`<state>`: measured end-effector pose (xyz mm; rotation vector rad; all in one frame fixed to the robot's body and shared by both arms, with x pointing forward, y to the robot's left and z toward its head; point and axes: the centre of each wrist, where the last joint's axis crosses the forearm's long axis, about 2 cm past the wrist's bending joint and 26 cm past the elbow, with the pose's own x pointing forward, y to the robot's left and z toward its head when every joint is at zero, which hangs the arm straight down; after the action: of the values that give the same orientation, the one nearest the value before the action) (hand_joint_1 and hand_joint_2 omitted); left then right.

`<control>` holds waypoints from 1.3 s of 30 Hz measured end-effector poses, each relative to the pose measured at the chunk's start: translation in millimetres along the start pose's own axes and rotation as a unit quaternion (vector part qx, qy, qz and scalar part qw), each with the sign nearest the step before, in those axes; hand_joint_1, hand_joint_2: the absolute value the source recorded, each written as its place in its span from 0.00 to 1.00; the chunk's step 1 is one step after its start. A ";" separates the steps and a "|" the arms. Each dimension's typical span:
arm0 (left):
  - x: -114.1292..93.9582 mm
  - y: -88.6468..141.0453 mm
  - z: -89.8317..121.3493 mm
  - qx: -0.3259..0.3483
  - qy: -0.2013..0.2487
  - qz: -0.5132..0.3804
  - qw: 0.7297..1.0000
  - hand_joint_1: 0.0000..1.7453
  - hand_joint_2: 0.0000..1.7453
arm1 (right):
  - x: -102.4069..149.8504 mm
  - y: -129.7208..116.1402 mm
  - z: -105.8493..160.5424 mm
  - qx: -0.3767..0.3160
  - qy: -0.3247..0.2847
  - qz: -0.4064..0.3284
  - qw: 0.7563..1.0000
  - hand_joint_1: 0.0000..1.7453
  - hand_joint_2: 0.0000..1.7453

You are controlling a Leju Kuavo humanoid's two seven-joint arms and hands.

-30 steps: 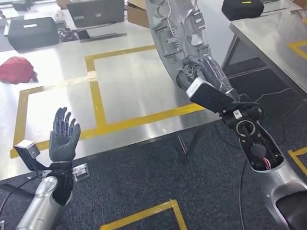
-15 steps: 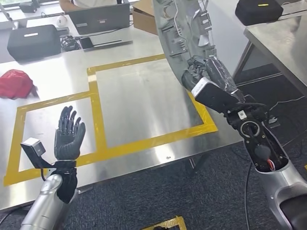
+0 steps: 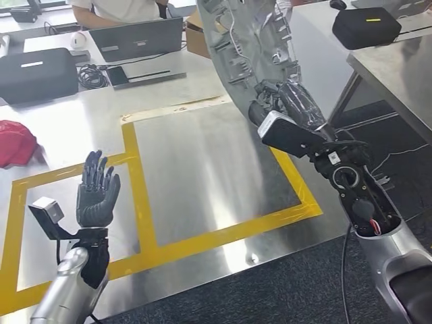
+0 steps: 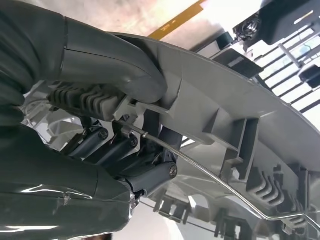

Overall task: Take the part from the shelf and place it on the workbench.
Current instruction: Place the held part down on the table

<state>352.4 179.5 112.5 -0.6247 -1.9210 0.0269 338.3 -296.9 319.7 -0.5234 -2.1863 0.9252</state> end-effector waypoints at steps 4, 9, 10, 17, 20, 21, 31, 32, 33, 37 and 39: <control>-4.4 -5.4 1.4 -0.002 0.000 0.006 1.000 0.00 1.00 | -5.5 1.1 -4.7 0.033 0.002 0.018 0.999 1.00 1.00; -7.5 -10.8 1.1 -0.009 0.002 0.008 1.000 0.00 1.00 | -15.3 9.1 -9.3 0.068 0.004 0.027 0.997 1.00 1.00; -7.6 -11.3 0.7 -0.010 0.001 0.008 1.000 0.00 1.00 | -16.4 10.1 -10.7 0.070 0.003 0.027 0.997 1.00 1.00; -8.9 -10.7 1.2 -0.013 0.002 0.008 1.000 0.00 1.00 | -22.9 18.3 -14.1 0.086 0.011 0.020 0.996 1.00 1.00; -9.0 -10.5 0.8 -0.014 0.002 0.007 1.000 0.00 1.00 | -24.7 21.1 -14.7 0.091 0.015 0.018 0.996 1.00 1.00; -8.9 -10.4 0.4 -0.015 0.002 0.007 1.000 0.00 1.00 | -25.2 21.9 -14.8 0.093 0.016 0.017 0.995 1.00 1.00; -8.4 -9.3 -2.3 -0.023 0.002 0.003 1.000 0.00 1.00 | -27.5 30.1 -13.9 0.105 0.023 0.010 0.994 1.00 1.00; -8.5 -9.2 -2.2 -0.023 0.002 0.003 1.000 0.00 1.00 | -27.7 30.9 -13.8 0.105 0.023 0.010 0.994 1.00 1.00; -8.6 -9.0 -2.1 -0.023 0.002 0.003 1.000 0.00 1.00 | -27.9 31.5 -13.8 0.106 0.023 0.010 0.994 1.00 1.00; -8.9 -8.8 -1.8 -0.023 0.003 0.002 1.000 0.00 1.00 | -29.1 33.2 -13.3 0.109 0.026 0.009 0.994 1.00 1.00; -9.0 -8.7 -1.8 -0.023 0.003 0.002 1.000 0.00 1.00 | -29.1 34.0 -13.3 0.111 0.026 0.009 0.993 1.00 1.00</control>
<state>353.0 167.6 108.2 -0.6582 -1.9193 -0.0168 370.8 -285.4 288.2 -0.4551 -2.0043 1.1359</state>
